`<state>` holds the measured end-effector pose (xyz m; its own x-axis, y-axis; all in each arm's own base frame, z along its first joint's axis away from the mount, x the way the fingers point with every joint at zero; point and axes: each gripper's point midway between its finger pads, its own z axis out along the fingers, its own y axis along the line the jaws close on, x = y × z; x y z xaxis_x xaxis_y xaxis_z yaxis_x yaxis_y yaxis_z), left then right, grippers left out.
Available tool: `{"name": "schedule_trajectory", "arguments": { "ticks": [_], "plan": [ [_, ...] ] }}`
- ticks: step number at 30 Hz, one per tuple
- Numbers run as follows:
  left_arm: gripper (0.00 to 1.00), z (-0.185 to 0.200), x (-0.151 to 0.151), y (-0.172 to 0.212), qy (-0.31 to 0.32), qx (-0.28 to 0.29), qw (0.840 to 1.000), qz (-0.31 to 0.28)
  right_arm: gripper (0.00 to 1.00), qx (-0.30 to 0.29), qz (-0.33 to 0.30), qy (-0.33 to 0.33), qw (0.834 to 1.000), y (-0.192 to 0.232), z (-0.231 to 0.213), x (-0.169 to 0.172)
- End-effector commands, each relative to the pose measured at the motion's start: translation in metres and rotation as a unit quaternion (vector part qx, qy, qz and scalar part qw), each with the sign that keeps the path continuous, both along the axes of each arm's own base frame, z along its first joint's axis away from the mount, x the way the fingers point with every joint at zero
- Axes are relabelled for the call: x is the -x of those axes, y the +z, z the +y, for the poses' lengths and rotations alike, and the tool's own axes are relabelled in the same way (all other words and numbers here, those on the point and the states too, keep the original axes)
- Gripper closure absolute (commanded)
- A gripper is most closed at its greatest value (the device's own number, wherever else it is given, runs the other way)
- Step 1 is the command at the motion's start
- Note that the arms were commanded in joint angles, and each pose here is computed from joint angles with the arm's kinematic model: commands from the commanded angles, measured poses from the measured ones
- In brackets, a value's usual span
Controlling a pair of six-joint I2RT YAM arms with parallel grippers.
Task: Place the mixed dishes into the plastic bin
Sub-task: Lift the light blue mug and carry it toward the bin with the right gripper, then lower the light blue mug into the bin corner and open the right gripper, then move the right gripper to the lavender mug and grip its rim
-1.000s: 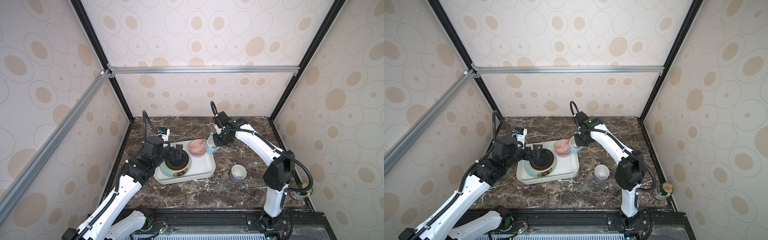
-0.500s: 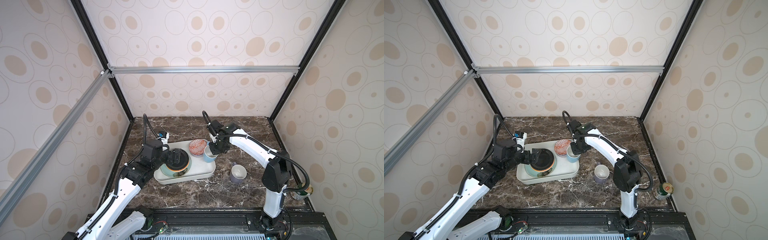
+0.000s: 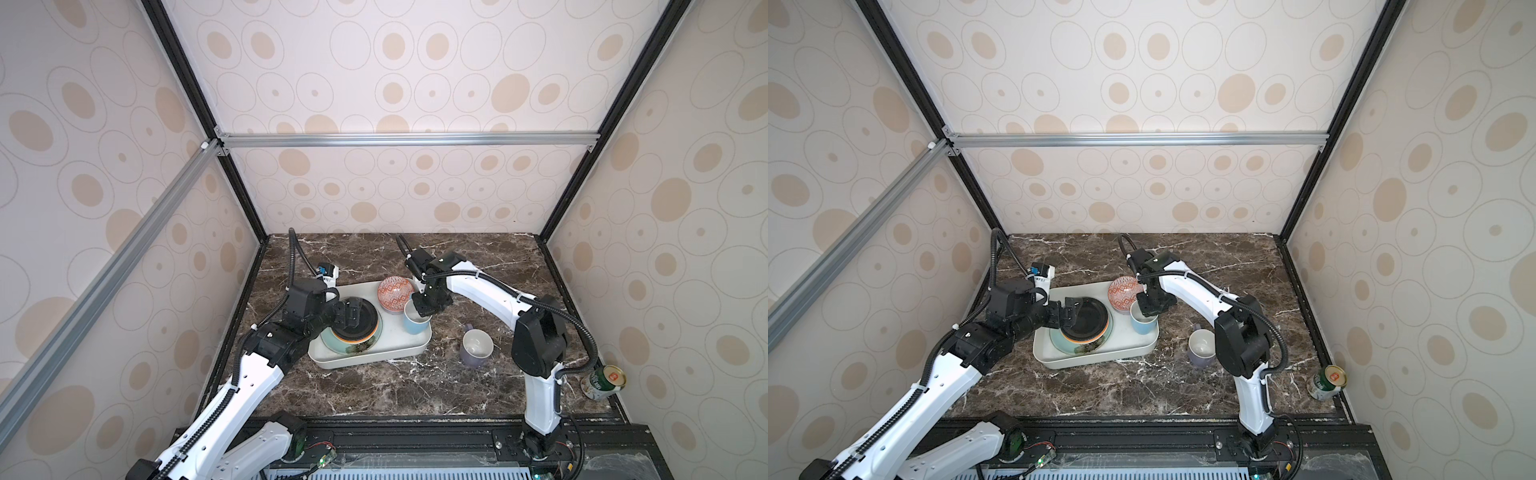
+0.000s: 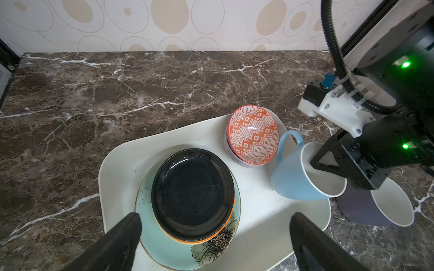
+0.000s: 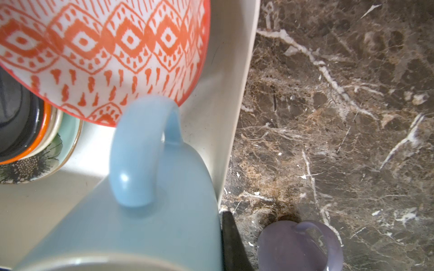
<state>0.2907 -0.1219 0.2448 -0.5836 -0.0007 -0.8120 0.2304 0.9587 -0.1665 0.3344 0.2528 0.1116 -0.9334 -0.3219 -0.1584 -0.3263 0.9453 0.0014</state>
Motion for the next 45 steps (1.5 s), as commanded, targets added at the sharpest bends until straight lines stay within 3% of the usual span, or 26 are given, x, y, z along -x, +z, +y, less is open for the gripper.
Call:
{"name": "schedule_trajectory", "arguments": {
  "ticks": [1, 11, 22, 30, 40, 45],
  "plan": [
    [0.01, 0.001, -0.003, 0.004, -0.005, -0.005, 1.000, -0.008, 0.93, 0.011, 0.006, -0.001, 1.000, -0.007, -0.004, 0.002],
    [0.01, 0.000, -0.004, 0.001, -0.008, -0.003, 1.000, -0.006, 0.91, 0.016, 0.012, -0.001, 1.000, -0.009, -0.007, 0.008],
    [0.01, 0.002, 0.000, 0.001, -0.007, 0.000, 1.000, -0.008, 0.72, 0.012, 0.006, -0.002, 1.000, -0.005, -0.007, 0.009],
    [0.01, 0.004, 0.002, 0.005, -0.004, 0.000, 1.000, -0.011, 0.59, 0.011, -0.039, -0.001, 0.999, 0.032, -0.012, 0.004],
    [0.01, -0.004, -0.002, 0.010, -0.011, 0.025, 1.000, -0.013, 0.51, 0.059, -0.090, -0.035, 0.994, 0.072, -0.065, 0.011],
    [0.01, -0.035, -0.007, 0.003, -0.054, 0.087, 0.995, 0.009, 0.50, 0.062, -0.089, -0.076, 0.991, 0.070, -0.103, 0.030]
  ]
}}
